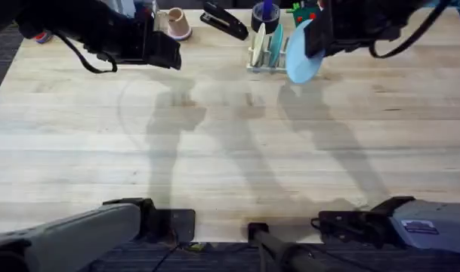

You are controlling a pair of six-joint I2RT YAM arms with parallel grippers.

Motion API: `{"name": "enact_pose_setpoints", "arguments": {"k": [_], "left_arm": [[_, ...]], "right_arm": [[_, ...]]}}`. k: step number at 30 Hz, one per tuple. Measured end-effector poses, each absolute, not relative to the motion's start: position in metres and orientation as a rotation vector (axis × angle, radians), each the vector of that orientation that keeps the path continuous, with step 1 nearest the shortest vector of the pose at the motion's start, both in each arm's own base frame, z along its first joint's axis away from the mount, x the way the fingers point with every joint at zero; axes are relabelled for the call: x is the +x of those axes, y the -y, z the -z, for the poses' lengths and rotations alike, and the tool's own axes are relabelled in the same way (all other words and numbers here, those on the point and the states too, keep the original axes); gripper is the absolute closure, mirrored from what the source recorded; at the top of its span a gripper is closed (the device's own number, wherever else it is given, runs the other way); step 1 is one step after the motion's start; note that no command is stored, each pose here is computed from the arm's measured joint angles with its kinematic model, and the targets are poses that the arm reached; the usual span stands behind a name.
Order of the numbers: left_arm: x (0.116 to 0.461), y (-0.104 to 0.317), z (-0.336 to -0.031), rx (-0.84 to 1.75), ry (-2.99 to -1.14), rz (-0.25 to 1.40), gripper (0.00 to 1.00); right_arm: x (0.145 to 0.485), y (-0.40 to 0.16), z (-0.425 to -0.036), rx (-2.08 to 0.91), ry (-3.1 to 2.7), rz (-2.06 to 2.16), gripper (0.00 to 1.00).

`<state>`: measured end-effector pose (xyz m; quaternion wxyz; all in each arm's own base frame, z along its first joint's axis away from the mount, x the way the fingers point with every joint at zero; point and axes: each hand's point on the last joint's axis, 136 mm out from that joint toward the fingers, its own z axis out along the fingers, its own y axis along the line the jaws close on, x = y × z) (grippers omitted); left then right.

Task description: Pick up the plates from the table one by one and place each into a slot on the dish rack.

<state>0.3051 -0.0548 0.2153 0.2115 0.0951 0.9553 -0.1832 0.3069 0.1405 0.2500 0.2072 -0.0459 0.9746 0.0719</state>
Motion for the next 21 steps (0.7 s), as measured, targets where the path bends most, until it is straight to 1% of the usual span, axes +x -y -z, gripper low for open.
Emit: {"name": "enact_pose_setpoints", "arguments": {"k": [1, 3, 5, 6, 9, 15, 21], "left_arm": [[0.305, 0.054, -0.215, 0.263, -2.656, 0.506, 0.689], [0.305, 0.054, -0.215, 0.264, -2.656, 0.504, 0.368], [0.305, 0.054, -0.215, 0.262, -2.658, 0.501, 0.078], [0.305, 0.054, -0.215, 0.261, -2.658, 0.500, 0.026], [0.305, 0.054, -0.215, 0.260, -2.659, 0.501, 0.004], [0.305, 0.054, -0.215, 0.261, -2.659, 0.500, 0.005], [0.305, 0.054, -0.215, 0.261, -2.659, 0.501, 0.006]], "right_arm": [[0.307, -0.138, -0.252, -0.124, -2.711, -0.183, 0.970], [0.307, -0.135, -0.255, -0.118, -2.704, -0.159, 0.970], [0.308, -0.133, -0.256, -0.115, -2.700, -0.145, 0.970], [0.309, -0.132, -0.256, -0.113, -2.698, -0.139, 0.970], [0.310, -0.130, -0.257, -0.105, -2.693, -0.120, 0.970], [0.304, -0.124, -0.260, -0.045, -2.713, -0.102, 0.970], [0.301, -0.115, -0.274, 0.030, -2.722, -0.050, 0.970]]}}
